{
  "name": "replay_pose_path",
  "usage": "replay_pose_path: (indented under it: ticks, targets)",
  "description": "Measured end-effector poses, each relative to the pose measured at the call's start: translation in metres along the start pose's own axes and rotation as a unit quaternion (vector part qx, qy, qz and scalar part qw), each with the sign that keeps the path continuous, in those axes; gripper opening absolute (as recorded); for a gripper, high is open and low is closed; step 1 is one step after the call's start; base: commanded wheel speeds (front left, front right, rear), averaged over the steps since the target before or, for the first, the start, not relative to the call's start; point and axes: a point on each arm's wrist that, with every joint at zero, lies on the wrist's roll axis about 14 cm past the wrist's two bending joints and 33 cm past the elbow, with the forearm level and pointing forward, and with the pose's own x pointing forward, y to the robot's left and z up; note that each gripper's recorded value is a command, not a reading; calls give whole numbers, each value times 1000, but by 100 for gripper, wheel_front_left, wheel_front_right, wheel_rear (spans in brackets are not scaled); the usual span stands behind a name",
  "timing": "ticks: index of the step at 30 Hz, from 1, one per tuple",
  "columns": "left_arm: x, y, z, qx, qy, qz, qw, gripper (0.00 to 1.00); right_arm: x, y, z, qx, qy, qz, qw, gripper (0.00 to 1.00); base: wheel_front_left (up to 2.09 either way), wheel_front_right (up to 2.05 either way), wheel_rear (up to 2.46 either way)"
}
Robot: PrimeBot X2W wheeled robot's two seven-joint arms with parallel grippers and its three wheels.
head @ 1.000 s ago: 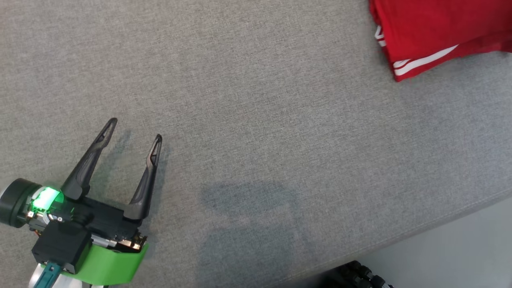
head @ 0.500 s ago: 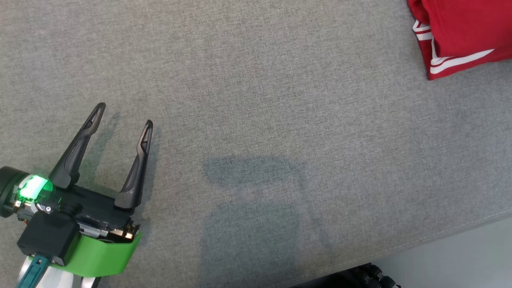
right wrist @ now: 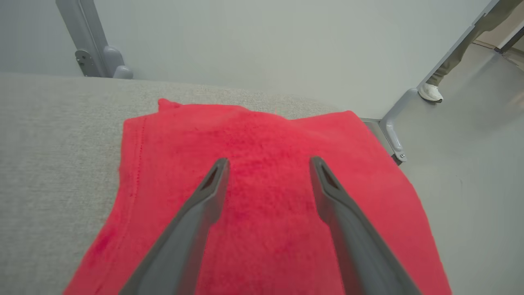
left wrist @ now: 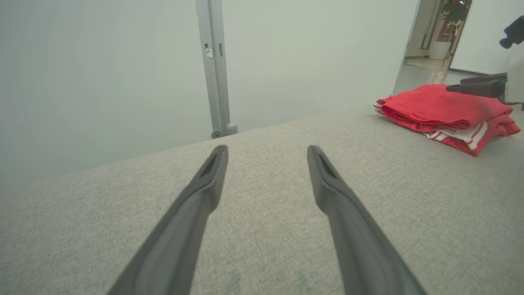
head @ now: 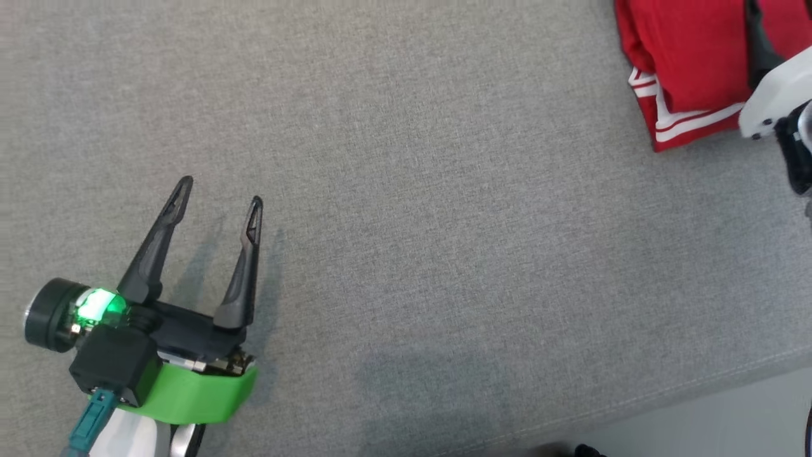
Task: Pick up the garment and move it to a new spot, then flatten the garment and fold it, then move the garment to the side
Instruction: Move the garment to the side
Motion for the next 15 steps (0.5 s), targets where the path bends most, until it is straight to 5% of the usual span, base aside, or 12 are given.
replay_pose_path:
  ticks: [15]
  targets:
    - [-69,12,8,-23,42,142,989,100,-104,126,14,92,-113,102,984,100,0,0,0]
